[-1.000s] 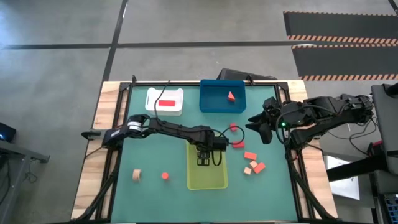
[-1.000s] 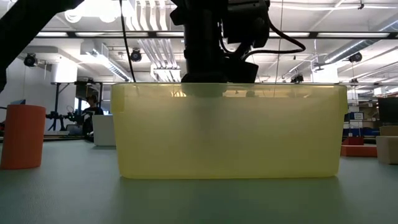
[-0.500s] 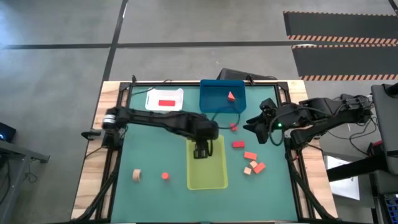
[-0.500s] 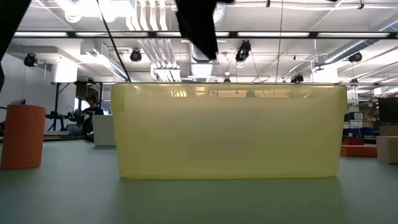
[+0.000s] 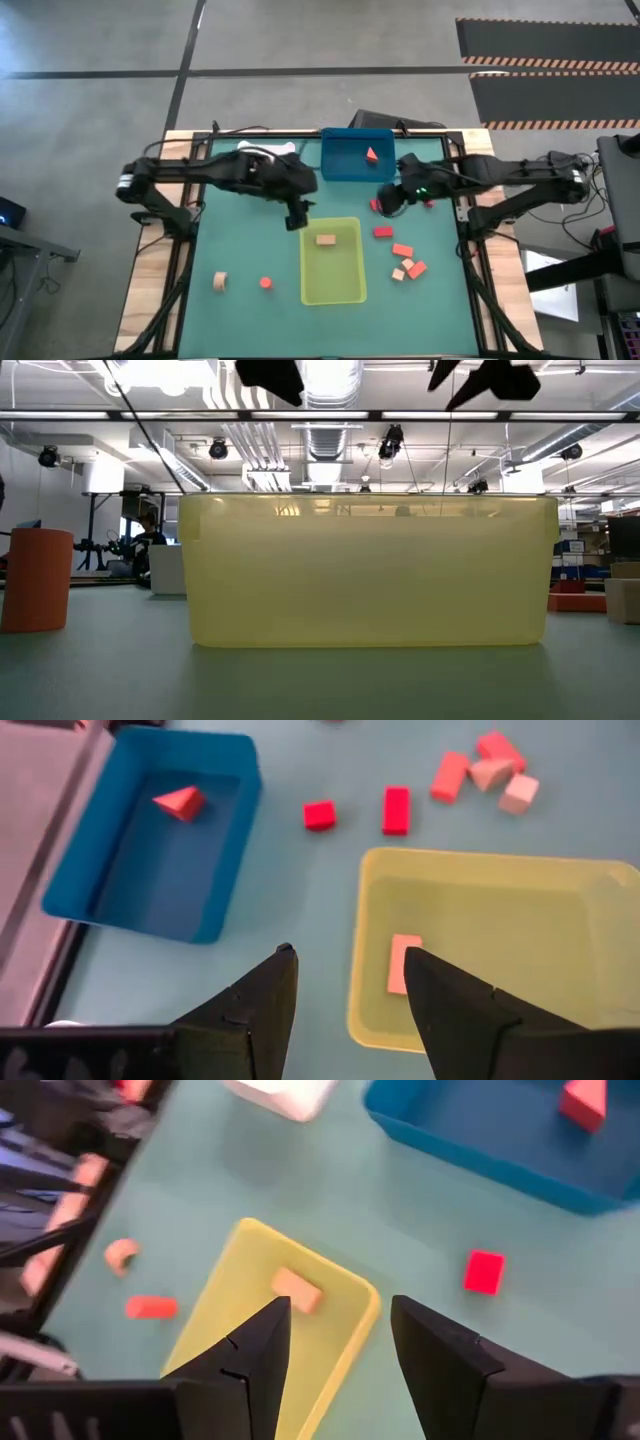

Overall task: Sort & place blocks by color
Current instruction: Put the red half-cylinder block into the white bin

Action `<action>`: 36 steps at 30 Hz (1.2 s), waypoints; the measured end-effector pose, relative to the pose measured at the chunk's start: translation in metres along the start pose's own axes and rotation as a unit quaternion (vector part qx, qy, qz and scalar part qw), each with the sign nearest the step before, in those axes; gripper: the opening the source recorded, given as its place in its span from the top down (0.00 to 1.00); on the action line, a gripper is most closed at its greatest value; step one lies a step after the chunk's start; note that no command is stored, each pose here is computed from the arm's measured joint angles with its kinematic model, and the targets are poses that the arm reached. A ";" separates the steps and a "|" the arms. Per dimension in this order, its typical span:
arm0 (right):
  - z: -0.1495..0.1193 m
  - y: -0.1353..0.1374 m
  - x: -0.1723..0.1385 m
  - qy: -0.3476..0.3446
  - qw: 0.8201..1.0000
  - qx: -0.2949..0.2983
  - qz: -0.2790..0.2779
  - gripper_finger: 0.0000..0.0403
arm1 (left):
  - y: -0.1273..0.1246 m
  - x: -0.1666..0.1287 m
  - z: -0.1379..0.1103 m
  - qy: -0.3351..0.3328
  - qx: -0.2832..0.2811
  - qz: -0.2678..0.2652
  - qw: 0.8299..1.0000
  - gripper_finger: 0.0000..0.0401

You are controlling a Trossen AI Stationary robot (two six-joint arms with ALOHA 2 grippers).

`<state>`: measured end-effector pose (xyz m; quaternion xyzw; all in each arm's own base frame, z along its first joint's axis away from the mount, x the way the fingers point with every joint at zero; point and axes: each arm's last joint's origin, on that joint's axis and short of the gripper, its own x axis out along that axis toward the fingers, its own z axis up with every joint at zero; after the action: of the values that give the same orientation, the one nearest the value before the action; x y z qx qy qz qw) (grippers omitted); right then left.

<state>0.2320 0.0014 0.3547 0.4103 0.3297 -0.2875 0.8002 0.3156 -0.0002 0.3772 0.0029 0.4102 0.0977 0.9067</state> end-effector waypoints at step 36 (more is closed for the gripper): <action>0.029 -0.059 0.191 0.255 0.936 0.077 -0.232 0.43 | 0.090 -0.067 -0.065 -0.154 -0.061 0.038 0.986 0.58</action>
<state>0.3154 -0.0888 0.1945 0.4426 0.5853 -0.3755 0.5662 0.2088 0.0709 0.3917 -0.0217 0.2589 0.1554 0.9531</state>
